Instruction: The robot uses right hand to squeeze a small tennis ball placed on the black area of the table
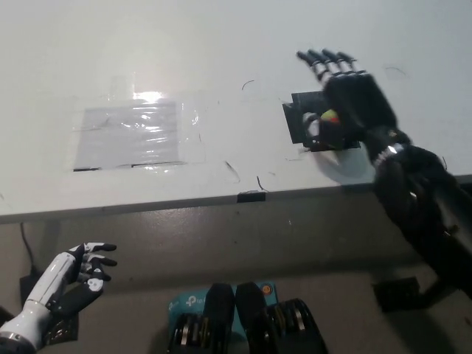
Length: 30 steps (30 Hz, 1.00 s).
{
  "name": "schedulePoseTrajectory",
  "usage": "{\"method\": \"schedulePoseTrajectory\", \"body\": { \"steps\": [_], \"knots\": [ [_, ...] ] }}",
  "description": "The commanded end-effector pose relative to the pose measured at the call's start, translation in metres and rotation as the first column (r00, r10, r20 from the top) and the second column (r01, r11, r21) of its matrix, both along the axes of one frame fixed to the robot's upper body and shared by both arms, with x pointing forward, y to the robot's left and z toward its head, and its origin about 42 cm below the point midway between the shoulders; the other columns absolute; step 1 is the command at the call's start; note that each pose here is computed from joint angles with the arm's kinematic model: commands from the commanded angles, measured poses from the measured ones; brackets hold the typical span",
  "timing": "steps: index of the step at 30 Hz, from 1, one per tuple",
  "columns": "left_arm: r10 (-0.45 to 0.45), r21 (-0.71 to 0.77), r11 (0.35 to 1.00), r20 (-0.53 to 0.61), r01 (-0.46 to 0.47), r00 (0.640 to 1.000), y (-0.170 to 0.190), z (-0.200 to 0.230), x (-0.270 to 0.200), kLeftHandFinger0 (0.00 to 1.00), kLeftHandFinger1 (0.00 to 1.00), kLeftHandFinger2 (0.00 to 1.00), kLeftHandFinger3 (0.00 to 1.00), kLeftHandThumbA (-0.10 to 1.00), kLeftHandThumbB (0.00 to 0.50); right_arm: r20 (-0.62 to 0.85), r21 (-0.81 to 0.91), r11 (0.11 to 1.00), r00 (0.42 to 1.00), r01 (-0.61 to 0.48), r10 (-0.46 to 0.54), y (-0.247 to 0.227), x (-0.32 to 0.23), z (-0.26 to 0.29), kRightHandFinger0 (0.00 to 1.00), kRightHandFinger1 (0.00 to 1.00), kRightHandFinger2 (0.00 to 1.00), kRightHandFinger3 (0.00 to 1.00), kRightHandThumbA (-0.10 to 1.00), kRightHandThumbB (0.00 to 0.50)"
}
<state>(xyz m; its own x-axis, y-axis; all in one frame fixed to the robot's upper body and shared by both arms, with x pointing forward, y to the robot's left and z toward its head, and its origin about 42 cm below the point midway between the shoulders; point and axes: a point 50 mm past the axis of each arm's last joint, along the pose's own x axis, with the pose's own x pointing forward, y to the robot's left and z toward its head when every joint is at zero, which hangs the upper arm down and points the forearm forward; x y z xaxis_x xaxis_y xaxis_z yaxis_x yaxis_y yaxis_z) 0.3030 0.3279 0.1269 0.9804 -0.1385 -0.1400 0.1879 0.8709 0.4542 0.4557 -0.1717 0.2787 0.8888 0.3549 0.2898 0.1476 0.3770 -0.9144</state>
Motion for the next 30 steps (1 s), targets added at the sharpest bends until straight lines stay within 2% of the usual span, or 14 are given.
{"method": "schedulePoseTrajectory", "body": {
  "steps": [1, 2, 4, 6, 8, 11, 13, 15, 18, 19, 21, 23, 26, 30],
  "knots": [
    [-0.002, 0.035, 0.999, 0.049, 0.000, 0.999, 0.012, 0.014, -0.001, 0.45, 0.52, 0.61, 0.71, 0.08, 0.078, 0.167, 0.222, 0.975, 0.986, -0.011, -0.027, -0.042, -0.034, 0.046, 0.49, 0.83, 1.00, 0.98, 0.23, 0.149],
    [0.001, 0.030, 1.000, 0.049, -0.003, 0.999, 0.011, 0.014, -0.002, 0.45, 0.51, 0.61, 0.71, 0.08, 0.084, 0.220, 0.328, 0.944, 0.974, -0.017, -0.059, -0.056, -0.050, 0.040, 0.23, 0.46, 0.77, 0.82, 0.09, 0.157],
    [-0.002, 0.036, 0.999, 0.051, 0.000, 0.999, 0.011, 0.014, -0.002, 0.44, 0.51, 0.60, 0.70, 0.08, 0.074, 0.259, 0.423, 0.906, 0.962, -0.031, -0.088, -0.068, -0.063, 0.032, 0.07, 0.25, 0.62, 0.74, -0.01, 0.161],
    [-0.009, 0.038, 0.999, 0.055, 0.007, 0.998, 0.011, 0.012, -0.002, 0.44, 0.51, 0.61, 0.70, 0.07, 0.074, 0.258, 0.525, 0.850, 0.958, -0.028, -0.128, -0.084, -0.080, 0.012, 0.11, 0.24, 0.53, 0.69, -0.09, 0.147],
    [-0.012, 0.040, 0.999, 0.058, 0.010, 0.998, 0.012, 0.013, -0.002, 0.44, 0.51, 0.62, 0.70, 0.07, 0.075, 0.250, 0.613, 0.790, 0.956, -0.035, -0.152, -0.101, -0.093, -0.015, 0.11, 0.21, 0.45, 0.61, -0.10, 0.178],
    [-0.012, 0.047, 0.999, 0.050, 0.010, 0.999, 0.011, 0.013, -0.002, 0.44, 0.51, 0.61, 0.71, 0.08, 0.080, 0.183, 0.677, 0.735, 0.961, 0.031, -0.209, -0.119, -0.105, -0.044, 0.06, 0.14, 0.39, 0.60, -0.10, 0.201],
    [-0.013, 0.029, 1.000, 0.054, 0.011, 0.998, 0.011, 0.012, -0.002, 0.44, 0.51, 0.61, 0.70, 0.08, 0.085, 0.057, 0.779, 0.616, 0.965, 0.117, -0.256, -0.135, -0.123, -0.083, 0.10, 0.20, 0.42, 0.62, -0.10, 0.184],
    [-0.003, 0.018, 1.000, 0.048, 0.002, 0.999, 0.012, 0.010, -0.004, 0.45, 0.51, 0.61, 0.70, 0.05, 0.084, -0.023, 0.822, 0.539, 0.958, 0.182, -0.287, -0.139, -0.132, -0.103, 0.07, 0.14, 0.36, 0.63, -0.10, 0.181],
    [-0.006, 0.033, 0.999, 0.053, 0.004, 0.999, 0.012, 0.010, -0.004, 0.44, 0.51, 0.61, 0.70, 0.02, 0.079, -0.134, 0.916, 0.324, 0.942, 0.236, -0.308, -0.143, -0.142, -0.133, 0.06, 0.14, 0.37, 0.62, -0.07, 0.189],
    [-0.008, 0.032, 0.999, 0.055, 0.006, 0.998, 0.011, 0.011, -0.001, 0.44, 0.51, 0.61, 0.70, 0.02, 0.074, -0.142, 0.922, 0.303, 0.940, 0.240, -0.311, -0.144, -0.142, -0.134, 0.03, 0.12, 0.36, 0.64, -0.10, 0.170],
    [-0.010, 0.037, 0.999, 0.054, 0.008, 0.999, 0.011, 0.011, -0.001, 0.44, 0.51, 0.61, 0.70, 0.03, 0.074, -0.220, 0.941, 0.185, 0.927, 0.284, -0.302, -0.145, -0.145, -0.149, 0.02, 0.10, 0.33, 0.67, -0.10, 0.143],
    [-0.013, 0.038, 0.999, 0.056, 0.011, 0.998, 0.011, 0.012, 0.001, 0.44, 0.51, 0.61, 0.70, 0.05, 0.078, -0.242, 0.940, 0.165, 0.926, 0.297, -0.291, -0.145, -0.144, -0.156, 0.01, 0.09, 0.32, 0.67, -0.10, 0.134],
    [-0.009, 0.030, 1.000, 0.051, 0.007, 0.999, 0.010, 0.014, 0.000, 0.45, 0.52, 0.62, 0.69, 0.10, 0.095, -0.347, 0.899, 0.183, 0.901, 0.398, -0.260, -0.148, -0.144, -0.177, 0.00, 0.05, 0.22, 0.67, -0.10, 0.160],
    [-0.008, 0.030, 1.000, 0.056, 0.007, 0.998, 0.011, 0.012, 0.001, 0.45, 0.51, 0.60, 0.69, 0.10, 0.098, -0.397, 0.894, 0.125, 0.890, 0.430, -0.224, -0.151, -0.140, -0.179, 0.00, 0.04, 0.19, 0.66, -0.10, 0.173]
  ]
}}
